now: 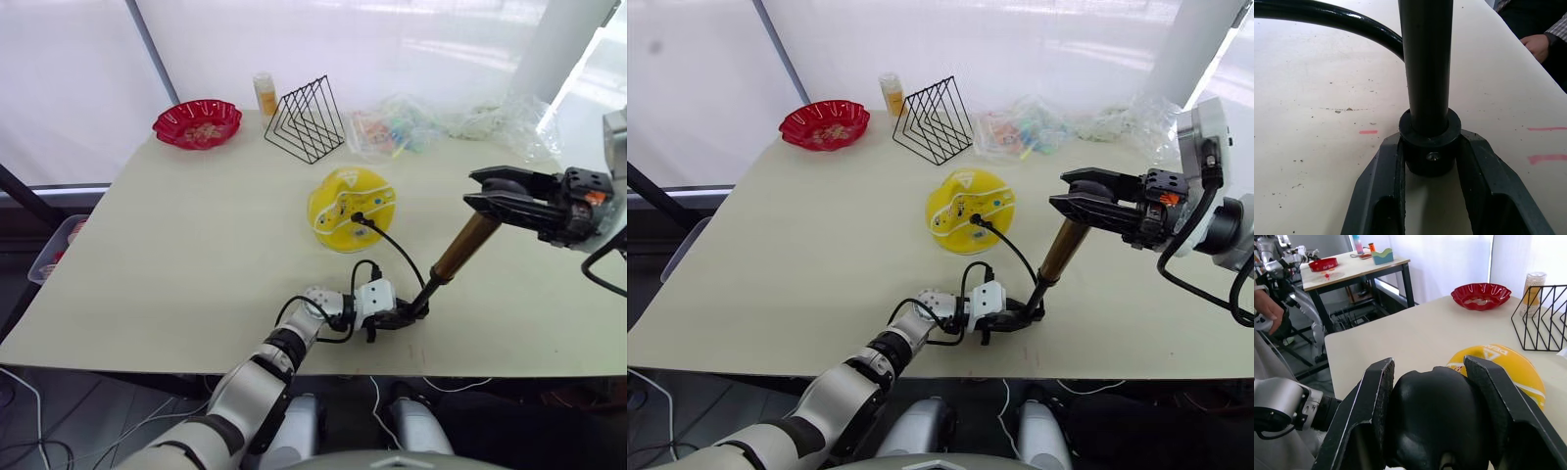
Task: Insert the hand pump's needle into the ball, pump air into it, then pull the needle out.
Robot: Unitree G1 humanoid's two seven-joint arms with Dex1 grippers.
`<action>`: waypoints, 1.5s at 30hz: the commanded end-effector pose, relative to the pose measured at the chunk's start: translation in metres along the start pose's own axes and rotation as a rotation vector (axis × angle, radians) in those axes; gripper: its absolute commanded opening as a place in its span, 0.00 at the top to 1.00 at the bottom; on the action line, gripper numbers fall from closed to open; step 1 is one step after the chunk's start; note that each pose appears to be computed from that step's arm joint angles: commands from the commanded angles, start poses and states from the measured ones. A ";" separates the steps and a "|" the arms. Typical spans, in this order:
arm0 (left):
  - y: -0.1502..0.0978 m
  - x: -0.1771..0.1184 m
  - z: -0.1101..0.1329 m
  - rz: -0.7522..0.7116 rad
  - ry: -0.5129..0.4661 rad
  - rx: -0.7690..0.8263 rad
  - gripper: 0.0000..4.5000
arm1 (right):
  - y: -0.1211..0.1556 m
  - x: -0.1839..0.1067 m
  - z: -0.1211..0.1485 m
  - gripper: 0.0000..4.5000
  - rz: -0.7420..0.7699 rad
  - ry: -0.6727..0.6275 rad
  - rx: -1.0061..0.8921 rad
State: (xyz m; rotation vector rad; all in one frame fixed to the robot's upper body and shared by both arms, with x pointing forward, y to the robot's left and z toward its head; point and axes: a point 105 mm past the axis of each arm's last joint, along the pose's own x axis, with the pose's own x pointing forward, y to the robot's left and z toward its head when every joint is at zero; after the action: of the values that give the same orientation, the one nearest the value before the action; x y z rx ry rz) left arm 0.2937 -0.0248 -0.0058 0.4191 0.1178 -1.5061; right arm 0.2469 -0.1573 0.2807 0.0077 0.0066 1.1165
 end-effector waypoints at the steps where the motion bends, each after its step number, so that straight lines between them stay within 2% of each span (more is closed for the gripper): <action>1: -0.041 -0.014 -0.061 -0.116 0.229 -0.122 0.78 | 0.006 -0.006 0.027 0.60 -0.022 -0.092 -0.110; 6: -0.042 -0.015 -0.061 -0.117 0.229 -0.124 0.78 | -0.003 0.005 -0.025 0.60 -0.059 0.033 -0.018; 10: -0.042 -0.014 -0.061 -0.119 0.229 -0.123 0.78 | -0.011 0.011 -0.080 0.60 -0.095 0.139 0.034; 15: -0.041 -0.014 -0.060 -0.112 0.226 -0.125 0.78 | -0.011 0.021 -0.140 0.60 -0.118 0.196 0.099; 17: -0.041 -0.014 -0.060 -0.109 0.225 -0.130 0.78 | -0.013 0.022 -0.155 0.60 -0.135 0.219 0.072; 20: -0.041 -0.014 -0.060 -0.109 0.222 -0.135 0.78 | -0.014 0.023 -0.159 0.60 -0.144 0.196 0.064; 23: -0.042 -0.013 -0.060 -0.114 0.220 -0.135 0.78 | -0.013 0.022 -0.147 0.60 -0.129 0.146 0.016; 30: -0.043 -0.015 -0.061 -0.119 0.220 -0.135 0.78 | -0.010 0.011 -0.055 0.60 -0.065 -0.036 -0.082; 32: -0.043 -0.015 -0.061 -0.123 0.223 -0.133 0.78 | -0.009 0.004 -0.029 0.60 -0.056 -0.061 -0.102; 34: -0.043 -0.015 -0.061 -0.124 0.224 -0.132 0.78 | -0.008 0.001 -0.020 0.60 -0.052 -0.064 -0.102; 38: -0.043 -0.015 -0.061 -0.130 0.223 -0.133 0.78 | -0.007 -0.018 0.040 0.60 -0.073 -0.117 -0.169; 43: -0.043 -0.014 -0.060 -0.130 0.224 -0.132 0.78 | -0.004 -0.020 0.056 0.60 -0.080 -0.110 -0.175; 45: -0.043 -0.014 -0.060 -0.132 0.225 -0.131 0.78 | -0.009 -0.014 0.032 0.60 -0.094 -0.063 -0.118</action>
State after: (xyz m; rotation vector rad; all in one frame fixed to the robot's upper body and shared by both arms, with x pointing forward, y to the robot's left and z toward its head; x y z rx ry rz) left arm 0.2928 -0.0270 -0.0038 0.4355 0.1127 -1.5292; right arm 0.2529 -0.1632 0.2855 -0.0242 0.0438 1.0928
